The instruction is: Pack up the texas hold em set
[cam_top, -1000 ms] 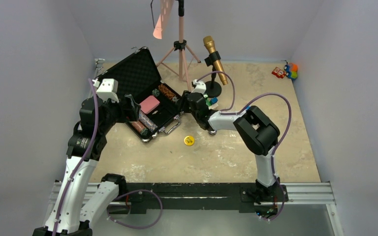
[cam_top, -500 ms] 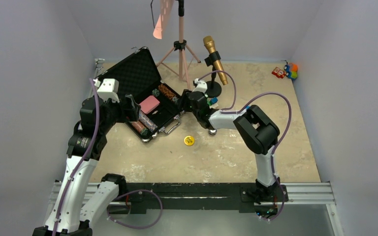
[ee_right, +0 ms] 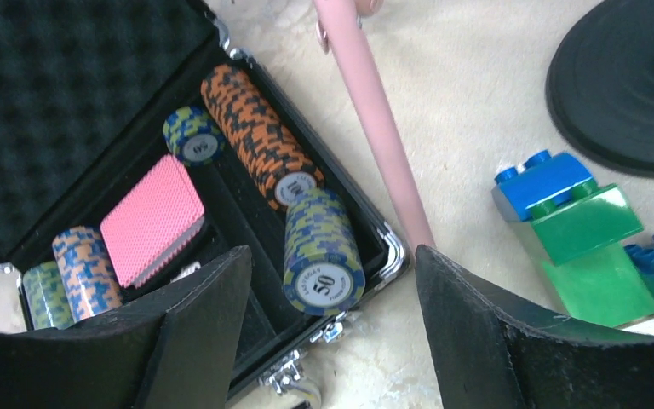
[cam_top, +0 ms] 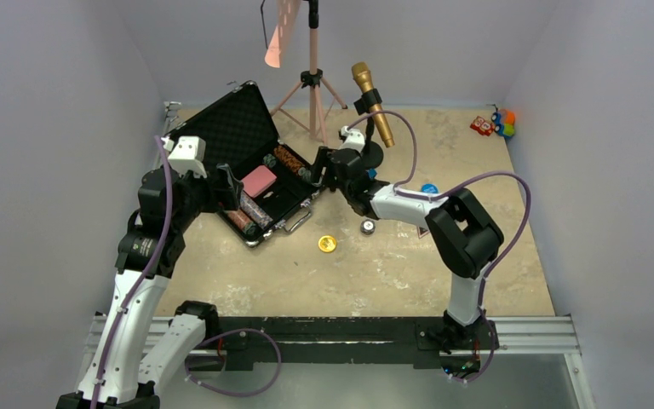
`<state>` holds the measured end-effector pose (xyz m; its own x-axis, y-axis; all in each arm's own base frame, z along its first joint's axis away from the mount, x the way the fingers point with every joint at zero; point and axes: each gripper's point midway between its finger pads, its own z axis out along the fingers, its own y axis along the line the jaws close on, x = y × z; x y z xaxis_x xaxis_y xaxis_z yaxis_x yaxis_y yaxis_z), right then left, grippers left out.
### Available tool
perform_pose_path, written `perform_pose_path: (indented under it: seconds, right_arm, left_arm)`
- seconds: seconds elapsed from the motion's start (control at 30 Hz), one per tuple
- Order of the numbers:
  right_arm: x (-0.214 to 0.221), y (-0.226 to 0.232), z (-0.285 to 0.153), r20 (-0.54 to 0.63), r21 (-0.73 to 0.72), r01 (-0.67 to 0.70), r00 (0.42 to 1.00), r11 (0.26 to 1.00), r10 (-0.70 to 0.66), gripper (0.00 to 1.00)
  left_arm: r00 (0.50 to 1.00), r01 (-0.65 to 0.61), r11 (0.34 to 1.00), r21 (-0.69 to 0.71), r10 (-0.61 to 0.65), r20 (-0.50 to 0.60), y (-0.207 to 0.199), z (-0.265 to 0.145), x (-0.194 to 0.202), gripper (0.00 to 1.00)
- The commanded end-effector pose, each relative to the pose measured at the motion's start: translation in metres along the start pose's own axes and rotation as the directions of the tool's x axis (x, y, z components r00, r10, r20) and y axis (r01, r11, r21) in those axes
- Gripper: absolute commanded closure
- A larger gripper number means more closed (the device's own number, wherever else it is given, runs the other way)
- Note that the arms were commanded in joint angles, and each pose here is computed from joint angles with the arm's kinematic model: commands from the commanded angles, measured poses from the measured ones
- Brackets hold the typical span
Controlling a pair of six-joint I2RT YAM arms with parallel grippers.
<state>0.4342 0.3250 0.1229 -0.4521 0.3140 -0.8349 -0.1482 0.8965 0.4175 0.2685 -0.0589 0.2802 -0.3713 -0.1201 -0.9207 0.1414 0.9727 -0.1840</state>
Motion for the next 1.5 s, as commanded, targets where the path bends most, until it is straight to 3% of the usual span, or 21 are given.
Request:
perform_pose_path:
  seconds: [0.0, 0.47, 1.27, 1.47]
  right_arm:
    - [-0.002, 0.013, -0.011, -0.086, -0.027, -0.026, 0.996, 0.999, 0.023, 0.27]
    - [0.009, 0.031, 0.004, -0.188, -0.126, -0.160, 0.973, 0.979, 0.135, 0.47]
    - [0.024, 0.022, 0.045, -0.197, -0.095, -0.182, 0.967, 0.979, 0.161, 0.48]
    - [0.017, 0.023, 0.045, -0.168, -0.116, -0.154, 0.977, 0.981, 0.133, 0.43]
  left_arm:
    - [0.999, -0.019, 1.000, 0.004, 0.019, 0.029, -0.001, 0.000, -0.006, 0.02]
    - [0.999, -0.019, 1.000, -0.001, 0.019, 0.030, 0.000, 0.000, -0.006, 0.02]
    - [0.999, -0.020, 1.000, -0.003, 0.020, 0.025, 0.001, 0.002, -0.005, 0.02]
    - [0.999, -0.020, 1.000, -0.003, 0.020, 0.024, 0.001, 0.002, -0.004, 0.02]
